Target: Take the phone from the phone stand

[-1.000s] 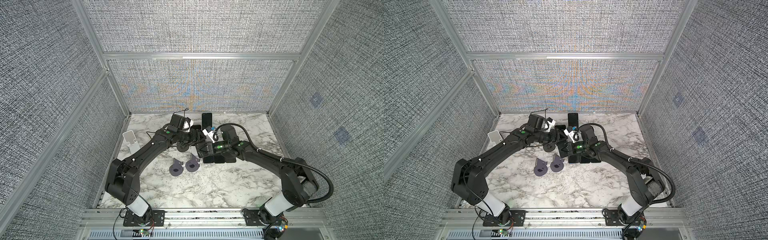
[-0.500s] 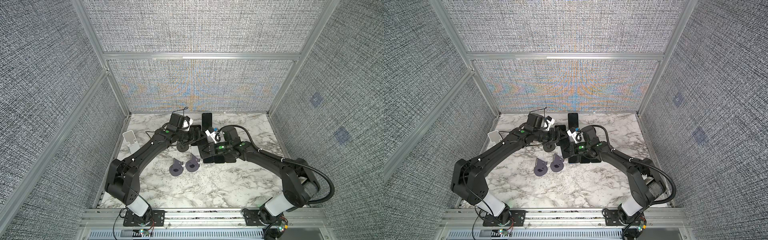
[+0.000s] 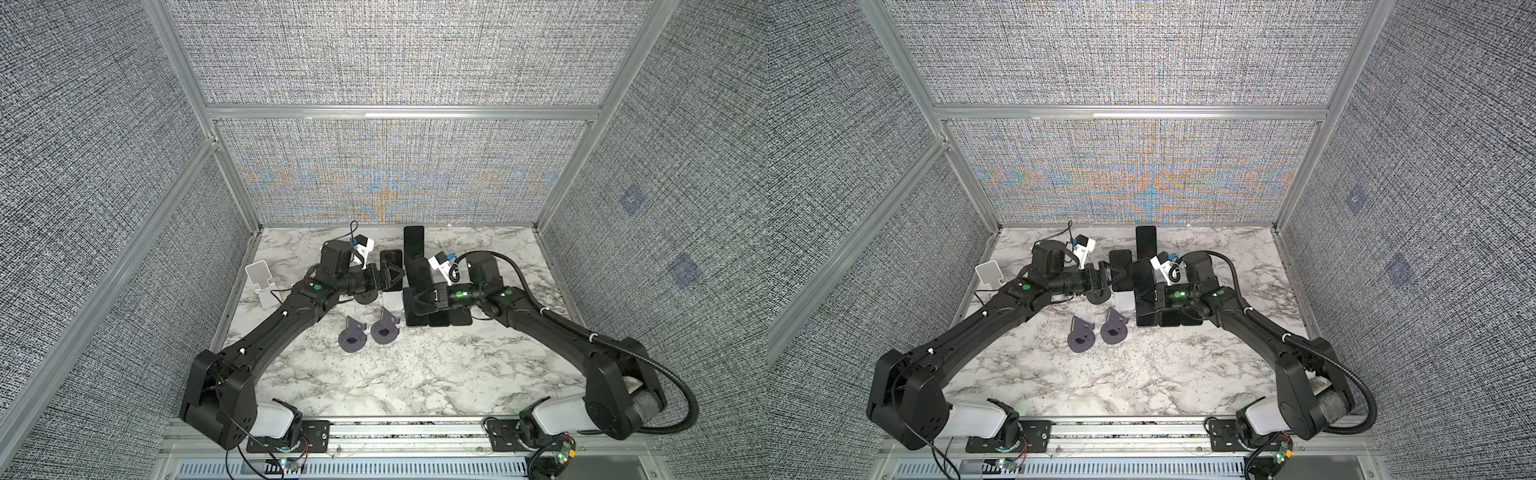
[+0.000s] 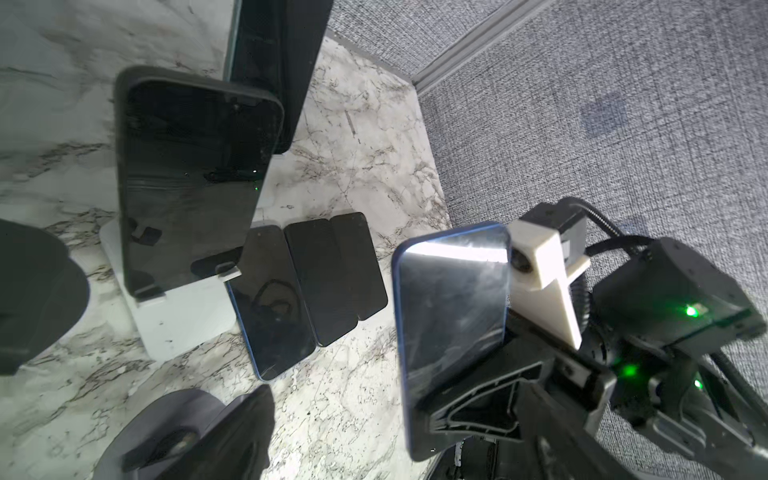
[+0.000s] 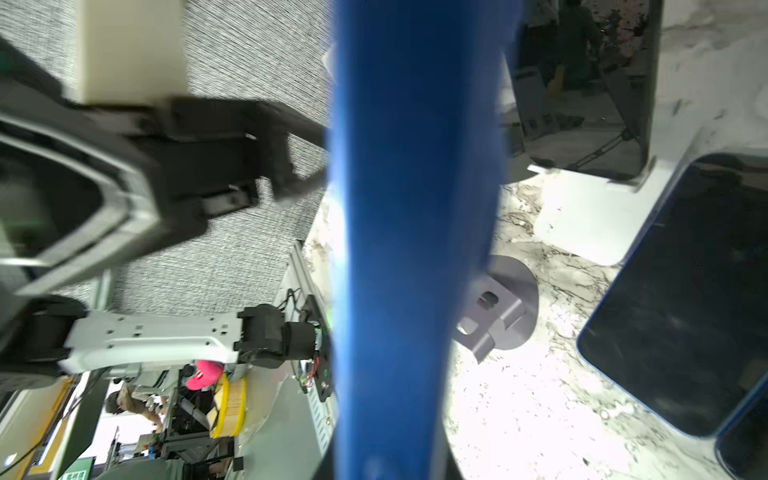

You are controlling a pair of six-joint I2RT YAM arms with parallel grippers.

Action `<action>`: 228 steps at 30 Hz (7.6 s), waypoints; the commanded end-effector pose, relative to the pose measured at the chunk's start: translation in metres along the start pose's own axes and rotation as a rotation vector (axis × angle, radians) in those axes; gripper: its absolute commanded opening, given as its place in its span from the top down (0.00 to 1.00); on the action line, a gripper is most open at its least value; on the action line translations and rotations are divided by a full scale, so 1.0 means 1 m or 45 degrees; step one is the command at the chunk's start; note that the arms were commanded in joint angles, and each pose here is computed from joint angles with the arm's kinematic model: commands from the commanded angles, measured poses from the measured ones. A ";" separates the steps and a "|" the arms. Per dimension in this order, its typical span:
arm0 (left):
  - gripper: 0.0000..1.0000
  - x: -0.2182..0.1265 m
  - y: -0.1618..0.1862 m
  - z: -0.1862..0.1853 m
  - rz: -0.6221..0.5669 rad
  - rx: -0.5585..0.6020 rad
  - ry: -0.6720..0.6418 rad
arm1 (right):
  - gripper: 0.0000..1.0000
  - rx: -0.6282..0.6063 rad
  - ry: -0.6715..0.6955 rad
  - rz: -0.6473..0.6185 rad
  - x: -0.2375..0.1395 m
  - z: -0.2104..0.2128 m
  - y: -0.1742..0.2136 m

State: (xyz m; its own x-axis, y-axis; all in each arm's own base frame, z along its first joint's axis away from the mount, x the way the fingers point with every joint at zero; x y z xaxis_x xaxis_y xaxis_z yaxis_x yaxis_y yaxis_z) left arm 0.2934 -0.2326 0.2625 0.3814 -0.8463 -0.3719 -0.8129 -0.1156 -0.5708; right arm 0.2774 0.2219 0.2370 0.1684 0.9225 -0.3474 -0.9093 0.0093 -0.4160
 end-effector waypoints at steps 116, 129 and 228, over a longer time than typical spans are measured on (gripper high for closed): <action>1.00 0.029 -0.003 -0.038 -0.274 -0.065 0.210 | 0.32 -0.328 0.713 -0.001 0.026 0.053 -0.019; 1.00 0.030 -0.004 -0.041 -0.269 -0.062 0.231 | 0.33 -0.297 0.728 0.010 0.027 0.042 -0.021; 0.49 -0.066 -0.055 0.068 -0.103 0.038 -0.212 | 0.74 0.186 1.384 0.236 -0.102 -0.227 -0.014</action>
State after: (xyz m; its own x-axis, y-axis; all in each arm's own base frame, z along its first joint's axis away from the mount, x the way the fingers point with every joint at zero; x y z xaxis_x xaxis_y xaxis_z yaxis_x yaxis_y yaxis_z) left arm 0.3415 -0.1349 0.2634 0.5095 -0.7252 -0.4630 -0.7785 -0.1593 -0.6071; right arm 0.3559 0.0391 0.0851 0.1936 0.0757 -0.9782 -0.9811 0.0166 -0.1929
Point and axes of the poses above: each gripper's point midway between its finger pads, its own x axis out along the fingers, its own z axis along the line the jaws close on, y = z × x, the point moved 6 cm from there along -x, back along the fingers, and after that the axes turned 6 degrees about x, right-handed, at the moved point
